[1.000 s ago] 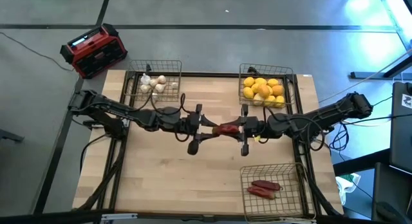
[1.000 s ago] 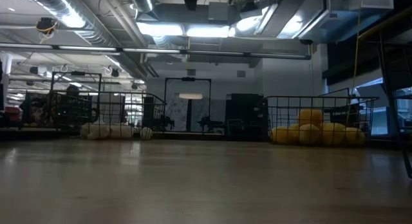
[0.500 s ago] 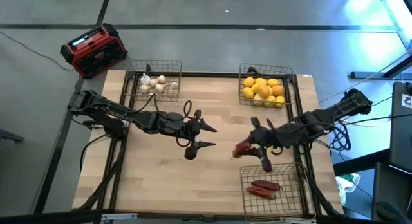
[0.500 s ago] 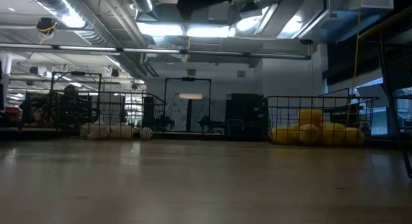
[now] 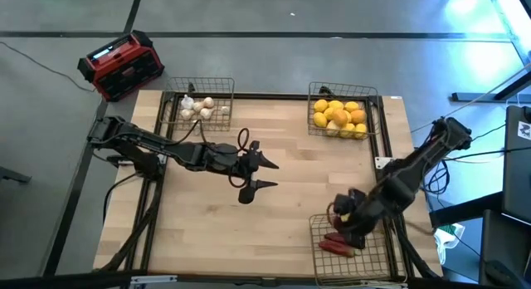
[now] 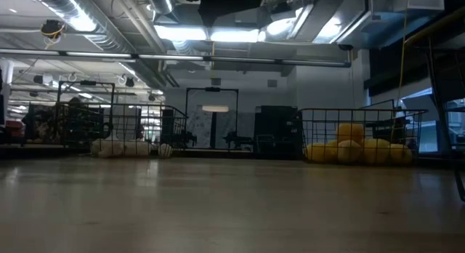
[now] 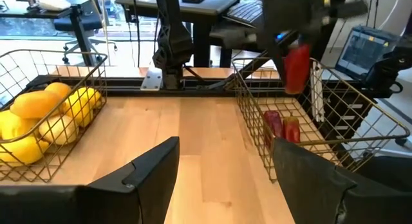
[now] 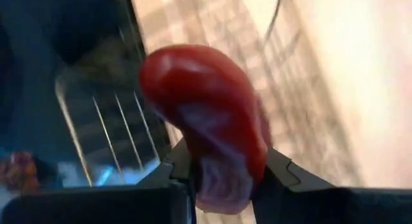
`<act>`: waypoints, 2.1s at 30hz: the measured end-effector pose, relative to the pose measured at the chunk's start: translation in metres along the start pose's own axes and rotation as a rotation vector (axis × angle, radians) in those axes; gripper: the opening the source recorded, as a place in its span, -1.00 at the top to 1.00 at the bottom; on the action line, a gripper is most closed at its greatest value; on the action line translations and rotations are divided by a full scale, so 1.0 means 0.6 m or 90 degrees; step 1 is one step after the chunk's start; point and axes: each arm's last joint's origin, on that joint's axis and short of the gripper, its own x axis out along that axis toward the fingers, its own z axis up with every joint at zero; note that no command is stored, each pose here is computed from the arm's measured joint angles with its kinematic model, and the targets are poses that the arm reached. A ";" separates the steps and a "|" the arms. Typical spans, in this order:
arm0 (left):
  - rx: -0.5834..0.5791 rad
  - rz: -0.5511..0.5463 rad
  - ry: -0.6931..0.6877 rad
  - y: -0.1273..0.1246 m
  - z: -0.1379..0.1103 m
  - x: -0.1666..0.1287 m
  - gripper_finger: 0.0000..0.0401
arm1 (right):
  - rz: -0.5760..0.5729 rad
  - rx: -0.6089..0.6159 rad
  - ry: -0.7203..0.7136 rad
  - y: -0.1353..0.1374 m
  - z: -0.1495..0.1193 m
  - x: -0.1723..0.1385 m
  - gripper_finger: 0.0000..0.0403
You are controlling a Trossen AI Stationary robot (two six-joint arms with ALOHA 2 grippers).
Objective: Sort produce into baskets
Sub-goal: Put the red chili pepper into the bottom wire basket, then return to Home Position
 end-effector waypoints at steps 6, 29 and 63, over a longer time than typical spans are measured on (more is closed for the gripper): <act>-0.002 0.001 0.000 0.002 0.000 0.000 -0.22 | -0.037 0.008 0.094 0.007 -0.042 0.052 0.56; -0.005 0.003 0.002 0.004 0.000 0.000 -0.22 | -0.210 -0.055 0.142 -0.021 -0.084 0.153 0.30; 0.063 0.076 -0.014 0.051 0.051 -0.196 0.50 | -0.145 -0.236 -0.249 -0.044 0.059 -0.094 0.74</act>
